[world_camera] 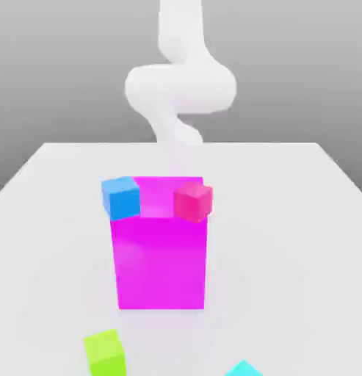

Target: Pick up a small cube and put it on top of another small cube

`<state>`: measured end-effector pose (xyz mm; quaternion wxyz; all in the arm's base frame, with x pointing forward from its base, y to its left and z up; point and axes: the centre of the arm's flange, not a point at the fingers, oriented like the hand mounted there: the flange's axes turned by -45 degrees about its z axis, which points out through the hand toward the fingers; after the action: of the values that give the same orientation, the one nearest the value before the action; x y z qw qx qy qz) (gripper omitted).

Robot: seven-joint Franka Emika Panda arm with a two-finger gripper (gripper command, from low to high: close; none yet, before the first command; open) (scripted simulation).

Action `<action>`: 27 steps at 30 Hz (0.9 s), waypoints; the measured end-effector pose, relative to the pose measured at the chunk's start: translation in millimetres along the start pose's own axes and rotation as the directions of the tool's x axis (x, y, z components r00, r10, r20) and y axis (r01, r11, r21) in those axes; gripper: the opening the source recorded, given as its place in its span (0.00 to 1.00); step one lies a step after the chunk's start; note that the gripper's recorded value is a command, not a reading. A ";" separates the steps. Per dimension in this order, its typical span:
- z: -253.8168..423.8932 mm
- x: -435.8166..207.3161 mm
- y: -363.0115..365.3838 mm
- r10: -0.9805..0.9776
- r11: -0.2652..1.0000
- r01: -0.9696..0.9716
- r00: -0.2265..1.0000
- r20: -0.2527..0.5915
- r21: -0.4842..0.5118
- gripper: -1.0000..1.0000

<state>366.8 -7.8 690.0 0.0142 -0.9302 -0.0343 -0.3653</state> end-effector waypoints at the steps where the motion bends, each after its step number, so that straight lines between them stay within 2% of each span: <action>1: 12.6 -0.1 3.6 -0.029 0.999 0.029 0.999 0.020 0.023 0.50; 7: 84.1 -6.7 18.9 -0.196 0.971 0.177 0.975 0.108 0.160 0.50; 13: 153.9 -22.8 28.0 -0.356 0.907 0.302 0.923 0.150 0.293 0.50; 20: 230.1 -52.5 33.8 -0.526 0.797 0.422 0.837 0.152 0.432 0.50; 27: 296.7 -91.4 38.2 -0.671 0.661 0.520 0.732 0.117 0.540 0.50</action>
<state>504.2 -35.6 410.4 0.1129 -0.8772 -0.4304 -0.1804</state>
